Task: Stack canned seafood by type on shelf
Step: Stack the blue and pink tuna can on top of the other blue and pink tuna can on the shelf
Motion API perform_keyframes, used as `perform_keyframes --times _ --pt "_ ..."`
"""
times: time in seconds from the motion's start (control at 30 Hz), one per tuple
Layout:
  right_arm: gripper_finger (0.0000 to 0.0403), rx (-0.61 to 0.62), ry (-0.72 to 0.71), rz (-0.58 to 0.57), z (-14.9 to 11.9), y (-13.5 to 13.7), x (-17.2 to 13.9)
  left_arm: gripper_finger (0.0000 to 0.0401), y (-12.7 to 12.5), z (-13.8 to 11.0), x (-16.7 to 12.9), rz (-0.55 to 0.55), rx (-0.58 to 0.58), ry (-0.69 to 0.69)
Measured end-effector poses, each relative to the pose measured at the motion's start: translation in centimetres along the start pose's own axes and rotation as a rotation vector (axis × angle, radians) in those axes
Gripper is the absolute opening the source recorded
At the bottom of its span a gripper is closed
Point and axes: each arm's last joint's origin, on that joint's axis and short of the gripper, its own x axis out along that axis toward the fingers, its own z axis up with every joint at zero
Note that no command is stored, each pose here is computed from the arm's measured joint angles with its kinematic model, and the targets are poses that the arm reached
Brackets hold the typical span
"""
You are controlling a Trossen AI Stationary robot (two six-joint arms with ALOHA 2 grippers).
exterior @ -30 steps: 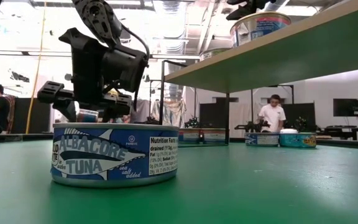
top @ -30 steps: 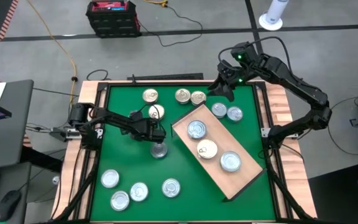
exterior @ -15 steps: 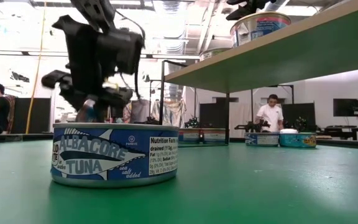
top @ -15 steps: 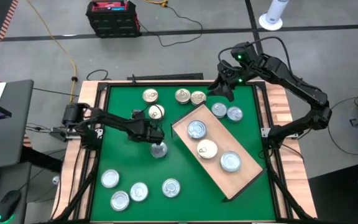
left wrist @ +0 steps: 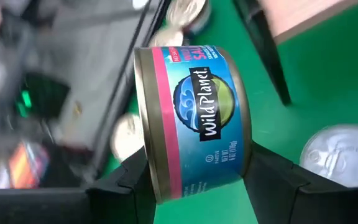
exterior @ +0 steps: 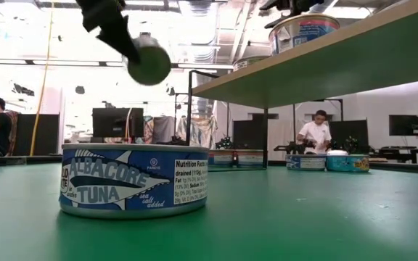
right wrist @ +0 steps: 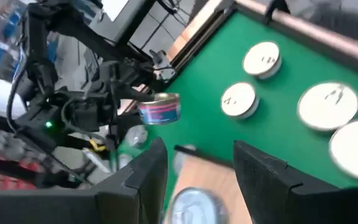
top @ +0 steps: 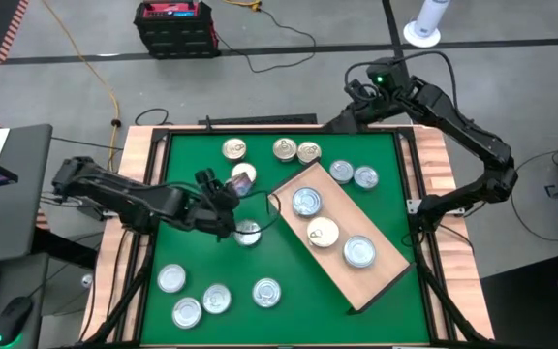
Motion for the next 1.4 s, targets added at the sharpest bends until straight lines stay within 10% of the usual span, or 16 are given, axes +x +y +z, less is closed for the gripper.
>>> perform_keyframes --times 0.4,1.4 --pt "0.0205 0.189 0.110 -0.008 -2.3 2.7 1.8 0.0184 0.7 2.9 -2.0 -0.017 0.605 -0.304" --pt "0.0205 0.228 0.041 -0.187 -8.1 7.1 -4.8 0.0185 -8.3 8.5 2.6 0.120 0.999 -0.754"
